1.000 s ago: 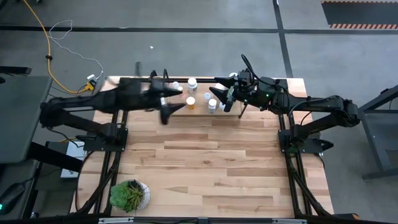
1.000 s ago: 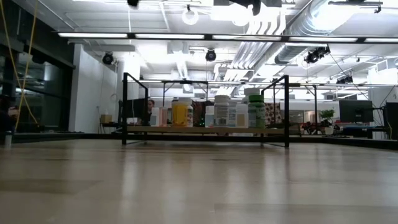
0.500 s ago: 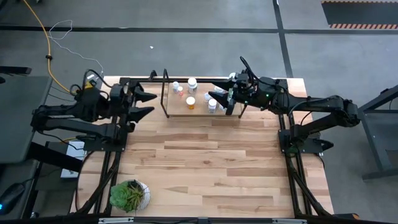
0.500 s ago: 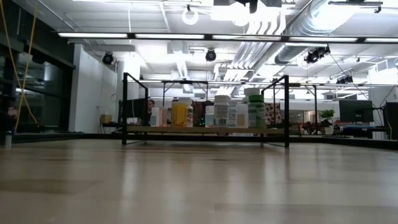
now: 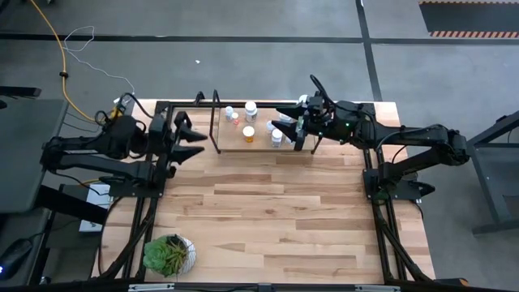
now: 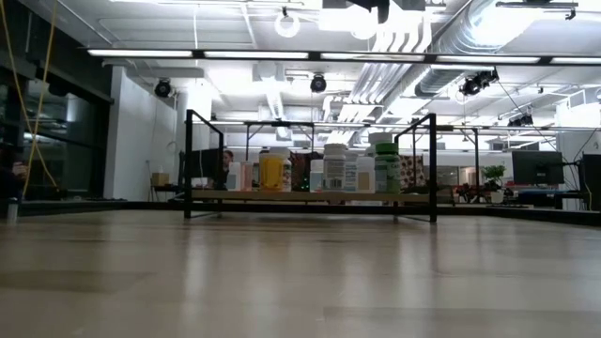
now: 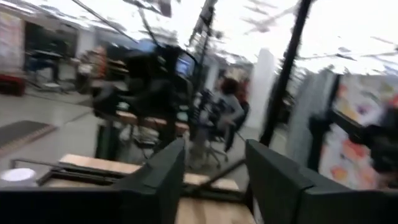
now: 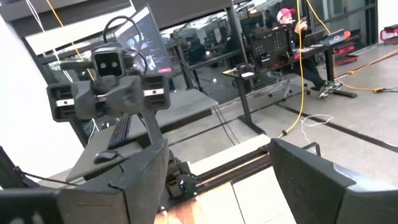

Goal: Pick and place medicine bottles onto shelf by color
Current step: Return to Home Position

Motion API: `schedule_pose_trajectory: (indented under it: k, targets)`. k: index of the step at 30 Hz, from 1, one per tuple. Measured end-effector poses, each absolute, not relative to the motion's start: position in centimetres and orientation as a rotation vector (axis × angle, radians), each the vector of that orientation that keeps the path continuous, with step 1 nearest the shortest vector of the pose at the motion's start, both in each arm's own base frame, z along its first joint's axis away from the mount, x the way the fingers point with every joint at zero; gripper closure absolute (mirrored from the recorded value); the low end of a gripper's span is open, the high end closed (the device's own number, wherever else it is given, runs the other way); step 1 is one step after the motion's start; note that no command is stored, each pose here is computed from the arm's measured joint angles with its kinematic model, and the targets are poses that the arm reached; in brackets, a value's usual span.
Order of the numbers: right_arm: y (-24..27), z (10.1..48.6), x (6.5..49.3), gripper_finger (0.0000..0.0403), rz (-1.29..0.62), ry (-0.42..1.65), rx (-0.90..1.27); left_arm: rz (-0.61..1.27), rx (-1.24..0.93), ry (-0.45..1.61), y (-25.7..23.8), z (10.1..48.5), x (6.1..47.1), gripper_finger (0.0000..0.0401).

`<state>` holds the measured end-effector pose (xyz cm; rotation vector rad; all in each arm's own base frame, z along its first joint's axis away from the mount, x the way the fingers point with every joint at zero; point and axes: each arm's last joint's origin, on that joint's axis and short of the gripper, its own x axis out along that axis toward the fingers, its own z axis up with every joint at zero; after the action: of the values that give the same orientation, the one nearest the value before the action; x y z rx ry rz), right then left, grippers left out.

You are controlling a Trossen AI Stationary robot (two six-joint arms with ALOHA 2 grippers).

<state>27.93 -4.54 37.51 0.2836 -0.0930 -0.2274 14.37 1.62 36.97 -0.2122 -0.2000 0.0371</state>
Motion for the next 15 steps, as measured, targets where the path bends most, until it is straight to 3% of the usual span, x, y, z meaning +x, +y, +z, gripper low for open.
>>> schedule_pose_trajectory:
  k: [7,15]
  targets:
    - [-4.5,37.4,27.9,0.0130,-0.229,-0.082,0.284,-0.015,-0.169,-0.184,1.0,34.6,14.5,0.0388]
    - [-4.5,37.4,27.9,0.0130,-0.229,-0.082,0.284,0.014,-0.244,-0.185,1.6,29.0,14.2,0.0398]
